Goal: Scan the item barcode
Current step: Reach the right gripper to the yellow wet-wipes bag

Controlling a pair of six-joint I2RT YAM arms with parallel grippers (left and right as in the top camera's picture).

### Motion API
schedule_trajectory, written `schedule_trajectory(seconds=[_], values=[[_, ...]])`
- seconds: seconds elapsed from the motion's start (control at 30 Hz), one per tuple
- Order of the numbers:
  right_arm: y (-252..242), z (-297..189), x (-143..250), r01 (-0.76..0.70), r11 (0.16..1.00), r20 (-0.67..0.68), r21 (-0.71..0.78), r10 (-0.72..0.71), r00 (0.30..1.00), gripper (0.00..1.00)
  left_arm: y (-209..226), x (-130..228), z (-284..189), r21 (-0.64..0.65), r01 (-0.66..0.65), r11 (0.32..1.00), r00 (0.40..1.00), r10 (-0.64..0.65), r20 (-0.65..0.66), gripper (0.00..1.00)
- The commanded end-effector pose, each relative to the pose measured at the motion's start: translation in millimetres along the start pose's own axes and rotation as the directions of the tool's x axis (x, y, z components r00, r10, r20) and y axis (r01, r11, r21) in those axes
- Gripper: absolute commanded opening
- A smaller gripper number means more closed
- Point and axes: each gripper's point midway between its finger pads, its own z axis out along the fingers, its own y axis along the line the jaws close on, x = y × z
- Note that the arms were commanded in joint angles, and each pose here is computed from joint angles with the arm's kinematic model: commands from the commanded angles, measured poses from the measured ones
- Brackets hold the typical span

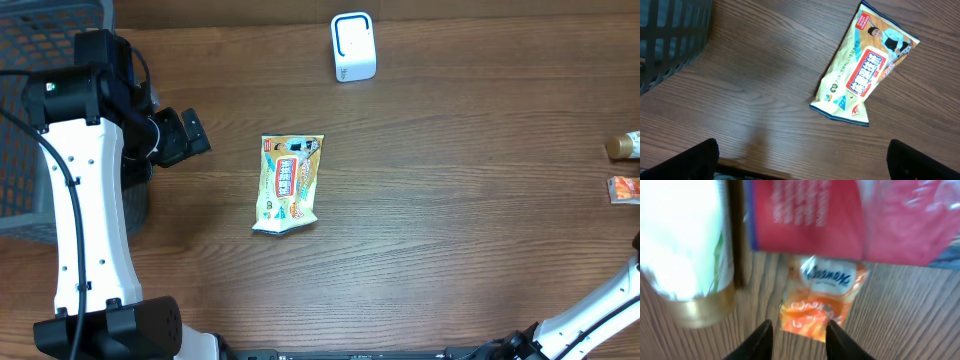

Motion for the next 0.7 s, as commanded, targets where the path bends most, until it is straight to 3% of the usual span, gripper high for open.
schedule_trajectory(seconds=[0.0,0.1,0.2,0.27,0.33,0.47,0.57,0.6,0.67], values=[[41,-42,13,0.159,0.966,-0.006,-0.202,-0.164,0.986,0.31,3,-1,-1,0.0,-0.009,1.0,1.0,0.009,0.005,1.0],[82,-80,44,0.318,0.863,-0.002,-0.394,-0.346,0.938,0.4,3,-1,-1,0.0,-0.009,1.0,1.0,0.009,0.005,1.0],[122,-114,97,0.464,0.709,0.024,-0.532,-0.535,0.844,0.67,3,-1,-1,0.0,-0.009,1.0,1.0,0.009,0.005,1.0],[135,-117,122,0.5,0.662,0.018,-0.559,-0.593,0.805,0.75,3,-1,-1,0.0,-0.009,1.0,1.0,0.009,0.005,1.0],[156,-111,177,0.57,0.593,-0.008,-0.569,-0.696,0.718,0.8,3,-1,-1,0.0,-0.009,1.0,1.0,0.009,0.005,1.0],[179,-101,278,0.715,0.392,0.005,-0.579,-0.875,0.485,0.87,3,-1,-1,0.0,-0.009,1.0,1.0,0.009,0.005,1.0],[184,-92,360,0.8,0.216,0.029,-0.559,-0.96,0.279,0.92,3,-1,-1,0.0,-0.009,1.0,1.0,0.009,0.005,1.0],[184,-85,405,0.839,0.135,0.041,-0.527,-0.982,0.183,0.92,3,-1,-1,0.0,-0.009,1.0,1.0,0.009,0.005,1.0],[182,-78,462,0.87,0.07,0.051,-0.487,-0.993,0.108,0.92,3,-1,-1,0.0,-0.009,1.0,1.0,0.009,0.004,1.0]])
